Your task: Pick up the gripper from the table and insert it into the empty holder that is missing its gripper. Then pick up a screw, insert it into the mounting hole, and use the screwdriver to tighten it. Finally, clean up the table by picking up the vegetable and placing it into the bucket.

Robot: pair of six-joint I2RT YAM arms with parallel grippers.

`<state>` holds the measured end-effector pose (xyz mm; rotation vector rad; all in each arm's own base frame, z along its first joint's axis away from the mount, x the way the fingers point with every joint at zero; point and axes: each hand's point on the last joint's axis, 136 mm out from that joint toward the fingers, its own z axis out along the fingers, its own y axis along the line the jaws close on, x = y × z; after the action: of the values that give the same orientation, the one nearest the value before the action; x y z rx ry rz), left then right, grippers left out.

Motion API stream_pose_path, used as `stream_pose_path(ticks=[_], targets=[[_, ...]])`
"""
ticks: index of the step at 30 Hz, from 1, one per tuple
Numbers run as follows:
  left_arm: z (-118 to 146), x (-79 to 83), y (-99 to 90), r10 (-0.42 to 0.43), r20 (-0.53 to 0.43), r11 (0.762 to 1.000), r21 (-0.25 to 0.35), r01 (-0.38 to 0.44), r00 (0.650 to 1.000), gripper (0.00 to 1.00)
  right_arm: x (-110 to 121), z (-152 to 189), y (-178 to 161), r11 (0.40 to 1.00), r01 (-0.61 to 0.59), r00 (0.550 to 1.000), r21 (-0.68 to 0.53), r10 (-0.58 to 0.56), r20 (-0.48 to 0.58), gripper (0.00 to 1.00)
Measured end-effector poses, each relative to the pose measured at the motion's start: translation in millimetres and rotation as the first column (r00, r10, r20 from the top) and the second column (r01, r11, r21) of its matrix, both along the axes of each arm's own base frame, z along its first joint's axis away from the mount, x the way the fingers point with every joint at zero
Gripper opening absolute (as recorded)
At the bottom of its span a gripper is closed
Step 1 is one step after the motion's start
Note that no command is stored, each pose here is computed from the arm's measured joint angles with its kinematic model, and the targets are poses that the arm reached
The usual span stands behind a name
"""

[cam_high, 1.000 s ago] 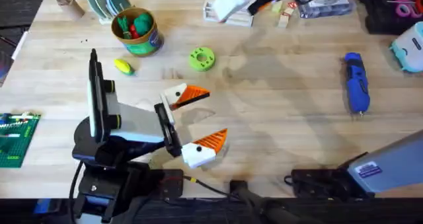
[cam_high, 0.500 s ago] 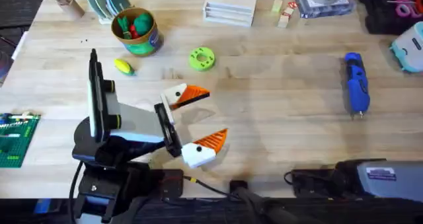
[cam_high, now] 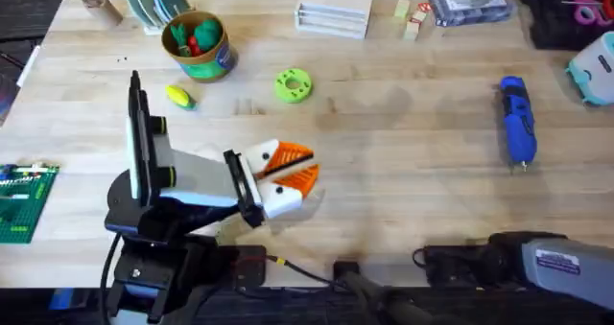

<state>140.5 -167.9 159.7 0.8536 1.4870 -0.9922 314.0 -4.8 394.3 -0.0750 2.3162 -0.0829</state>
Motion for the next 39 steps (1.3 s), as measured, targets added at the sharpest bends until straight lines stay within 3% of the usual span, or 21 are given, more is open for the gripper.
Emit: stream_pose_path(ticks=[1, 3, 10, 18, 29, 39], targets=[[0, 0.0, 0.0, 0.0, 0.002, 1.0, 0.001, 0.0, 1.0, 0.079, 1, -1, -1, 1.0, 0.004, 1.0, -0.004, -0.004, -0.003, 0.992], [0, 0.0, 0.0, 0.0, 0.004, 1.0, 0.002, 0.0, 1.0, 0.008, 1, -3, -2, 1.0, 0.01, 1.0, -0.009, -0.01, -0.013, 0.992], [0, 0.0, 0.0, 0.0, 0.004, 1.0, 0.002, 0.0, 1.0, 0.004, -16, -17, -32, 0.992, 0.114, 0.988, -0.06, -0.119, -0.096, 0.992], [0, 0.0, 0.0, 0.0, 0.004, 1.0, 0.002, 0.0, 1.0, 0.004, -36, -36, -77, 0.962, 0.265, 0.945, -0.073, -0.274, -0.18, 0.992], [0, 0.0, 0.0, 0.0, 0.004, 1.0, 0.002, 0.0, 1.0, 0.004, -55, -112, -113, 0.921, 0.389, 0.848, -0.037, -0.373, -0.377, 0.991], [0, 0.0, 0.0, 0.0, 0.004, 1.0, 0.002, 0.0, 1.0, 0.004, -67, -166, -143, 0.861, 0.506, 0.781, 0.047, -0.435, -0.448, 0.992]])
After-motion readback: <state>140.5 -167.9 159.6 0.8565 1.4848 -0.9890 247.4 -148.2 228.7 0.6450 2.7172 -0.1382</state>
